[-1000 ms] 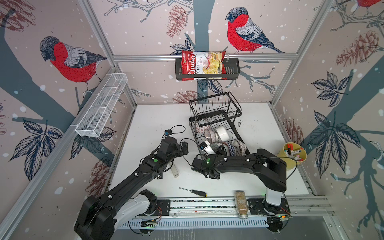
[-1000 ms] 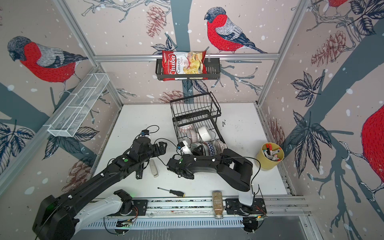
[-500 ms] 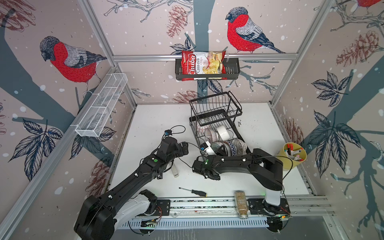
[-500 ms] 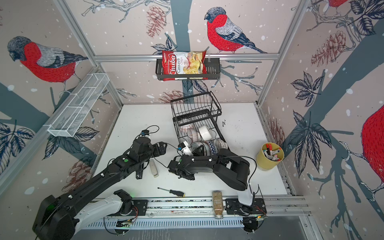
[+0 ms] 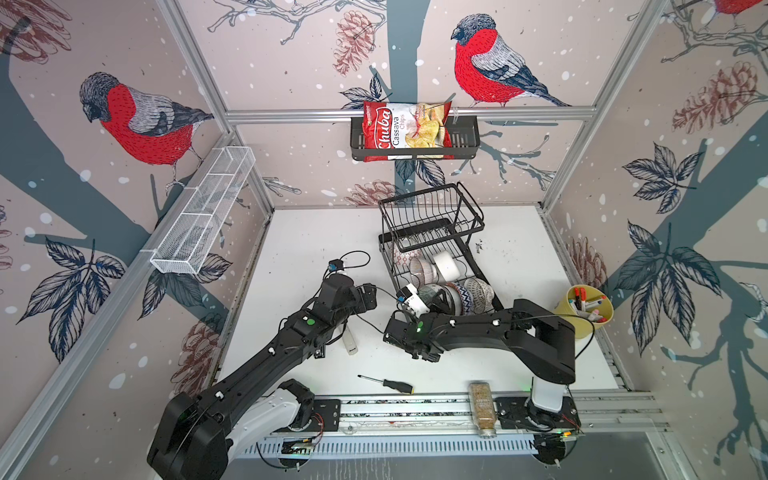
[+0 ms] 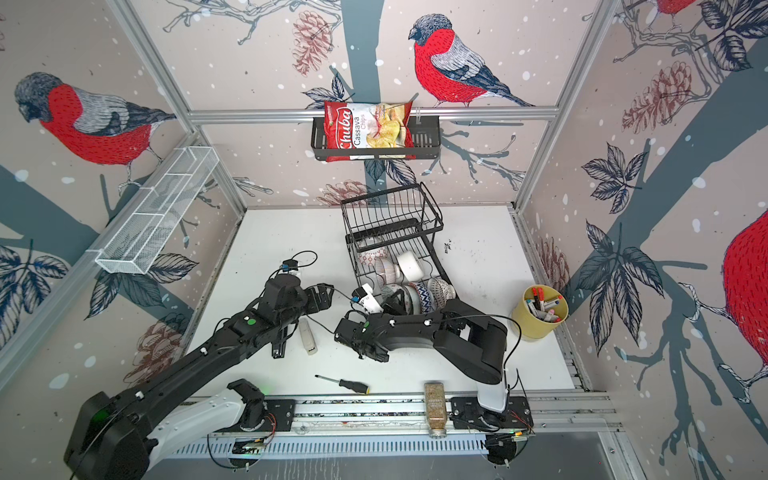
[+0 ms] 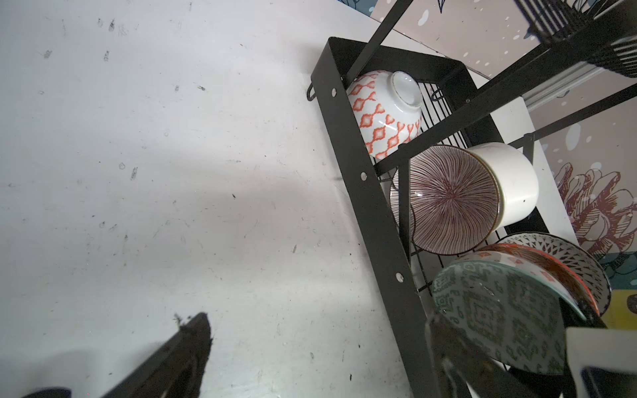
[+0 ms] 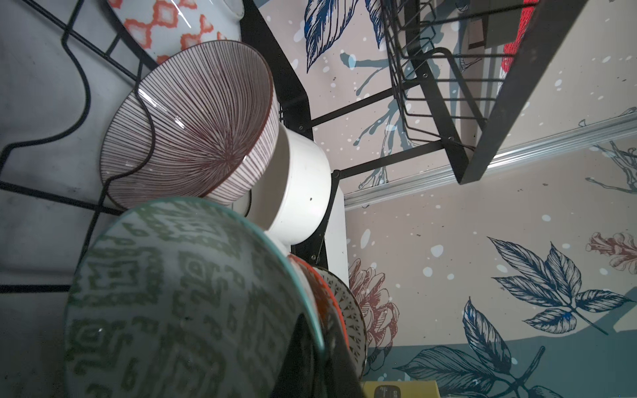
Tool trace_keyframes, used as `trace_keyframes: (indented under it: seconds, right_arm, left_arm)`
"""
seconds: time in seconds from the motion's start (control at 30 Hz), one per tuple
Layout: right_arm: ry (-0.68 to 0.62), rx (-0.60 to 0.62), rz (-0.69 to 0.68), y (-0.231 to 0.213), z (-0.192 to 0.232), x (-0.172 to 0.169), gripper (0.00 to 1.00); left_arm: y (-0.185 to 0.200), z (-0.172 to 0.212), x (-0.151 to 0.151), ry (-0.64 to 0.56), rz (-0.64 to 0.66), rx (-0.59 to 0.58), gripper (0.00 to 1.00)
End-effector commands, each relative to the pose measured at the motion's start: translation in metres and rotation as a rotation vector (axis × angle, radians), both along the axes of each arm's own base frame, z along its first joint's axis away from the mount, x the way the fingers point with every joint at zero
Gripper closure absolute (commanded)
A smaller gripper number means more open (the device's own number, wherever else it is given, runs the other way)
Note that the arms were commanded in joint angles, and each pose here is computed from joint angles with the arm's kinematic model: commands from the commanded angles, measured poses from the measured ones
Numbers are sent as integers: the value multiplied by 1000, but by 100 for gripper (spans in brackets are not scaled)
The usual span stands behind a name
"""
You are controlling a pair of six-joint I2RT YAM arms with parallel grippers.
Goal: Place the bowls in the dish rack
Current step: 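Lower the green-patterned bowl on edge into the lower rack with the right gripper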
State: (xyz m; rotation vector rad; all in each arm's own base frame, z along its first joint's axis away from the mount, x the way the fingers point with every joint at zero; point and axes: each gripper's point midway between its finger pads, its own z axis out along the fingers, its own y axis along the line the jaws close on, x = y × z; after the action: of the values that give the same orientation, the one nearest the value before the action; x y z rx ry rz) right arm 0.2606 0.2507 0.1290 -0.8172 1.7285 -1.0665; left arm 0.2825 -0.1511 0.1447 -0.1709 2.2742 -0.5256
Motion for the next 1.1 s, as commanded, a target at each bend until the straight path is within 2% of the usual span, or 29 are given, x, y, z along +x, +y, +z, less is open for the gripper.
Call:
trace_keyframes:
  seconds: [0.0, 0.13, 0.53, 1.07]
  right_arm:
    - [48, -16, -6, -5, -6, -3, 100]
    - [14, -26, -16, -7, 6, -2, 100]
    - [115, 68, 80, 23, -4, -11, 100]
    - [64, 21, 35, 14, 1, -1, 100]
  left_arm:
    - [-1, 4, 3, -22, -4, -1, 4]
    - [-1, 3, 2, -20, -6, -3, 4]
    - [0, 1, 2, -16, -4, 2, 4]
    - [0, -1, 3, -16, -4, 8, 4]
